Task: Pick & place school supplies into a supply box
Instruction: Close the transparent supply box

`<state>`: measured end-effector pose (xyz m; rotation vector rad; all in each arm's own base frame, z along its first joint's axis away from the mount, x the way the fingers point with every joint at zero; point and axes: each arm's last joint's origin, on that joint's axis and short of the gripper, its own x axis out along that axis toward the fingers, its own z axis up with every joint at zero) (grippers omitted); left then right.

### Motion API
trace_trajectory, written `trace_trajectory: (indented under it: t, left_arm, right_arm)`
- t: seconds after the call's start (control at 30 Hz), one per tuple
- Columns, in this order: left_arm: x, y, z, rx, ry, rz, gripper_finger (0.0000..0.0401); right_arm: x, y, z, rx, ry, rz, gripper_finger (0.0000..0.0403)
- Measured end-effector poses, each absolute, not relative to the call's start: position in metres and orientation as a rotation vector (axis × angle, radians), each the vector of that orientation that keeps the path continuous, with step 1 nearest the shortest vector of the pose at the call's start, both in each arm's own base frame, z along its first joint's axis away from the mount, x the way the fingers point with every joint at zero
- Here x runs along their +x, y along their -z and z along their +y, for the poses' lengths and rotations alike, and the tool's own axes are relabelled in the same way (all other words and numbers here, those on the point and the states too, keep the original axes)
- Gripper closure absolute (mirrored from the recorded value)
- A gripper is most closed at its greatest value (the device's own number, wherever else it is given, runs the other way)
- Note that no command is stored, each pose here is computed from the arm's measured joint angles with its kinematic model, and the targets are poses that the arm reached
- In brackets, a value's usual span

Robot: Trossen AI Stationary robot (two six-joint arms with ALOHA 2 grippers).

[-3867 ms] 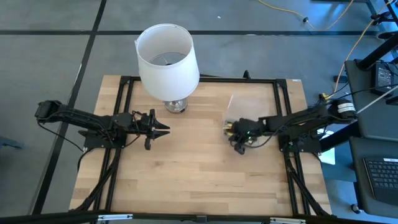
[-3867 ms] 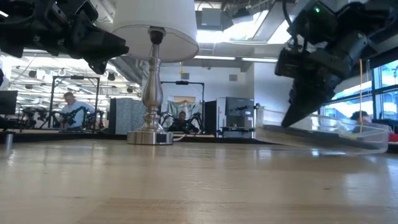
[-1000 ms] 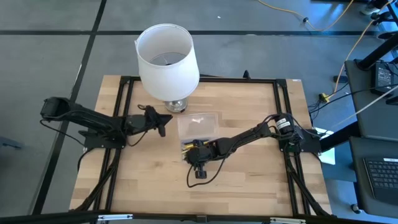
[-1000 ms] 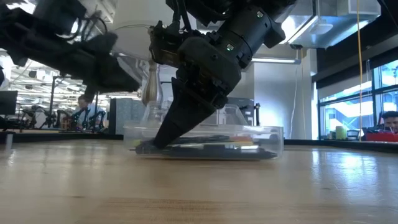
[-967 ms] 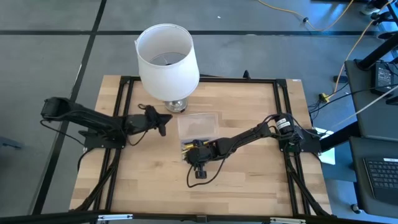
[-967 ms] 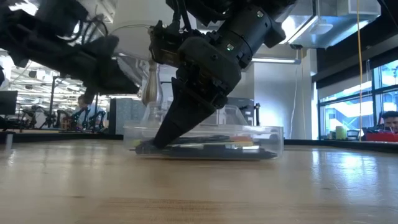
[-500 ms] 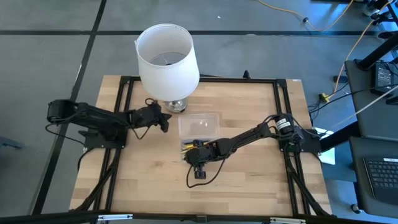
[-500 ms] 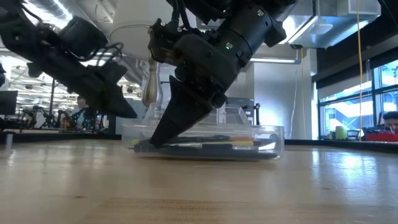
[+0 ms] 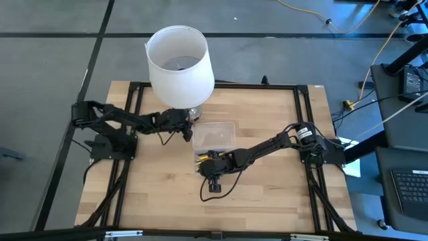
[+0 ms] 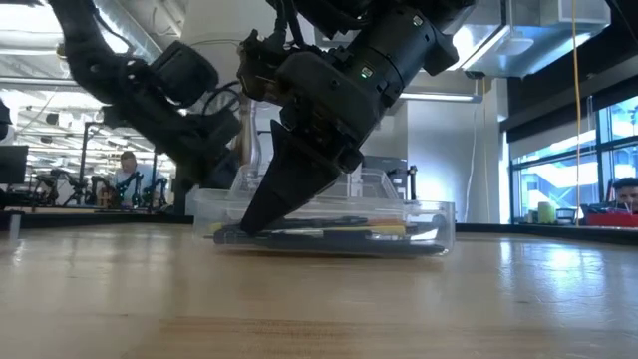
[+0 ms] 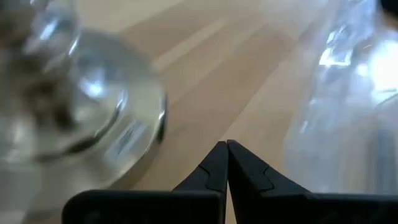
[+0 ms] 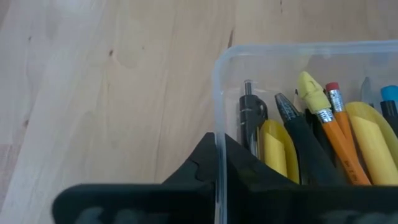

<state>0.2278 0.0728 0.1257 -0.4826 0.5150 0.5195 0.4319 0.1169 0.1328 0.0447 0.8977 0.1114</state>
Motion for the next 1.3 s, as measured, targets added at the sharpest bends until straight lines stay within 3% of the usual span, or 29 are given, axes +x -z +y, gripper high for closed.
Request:
trace_trajectory:
  t: [0.57,1.3]
  left_arm:
    - [0.257,-0.153,0.046,-0.487,-0.141,0.483,0.0399]
    - [0.263,-0.158,0.029,-0.464,-0.078,0.482,0.0400]
  right_arm:
    - [0.430,-0.131,0.116,-0.028,-0.104,0.918,0.0390]
    - [0.430,-0.131,0.115,-0.097,-0.126,0.910,0.0381]
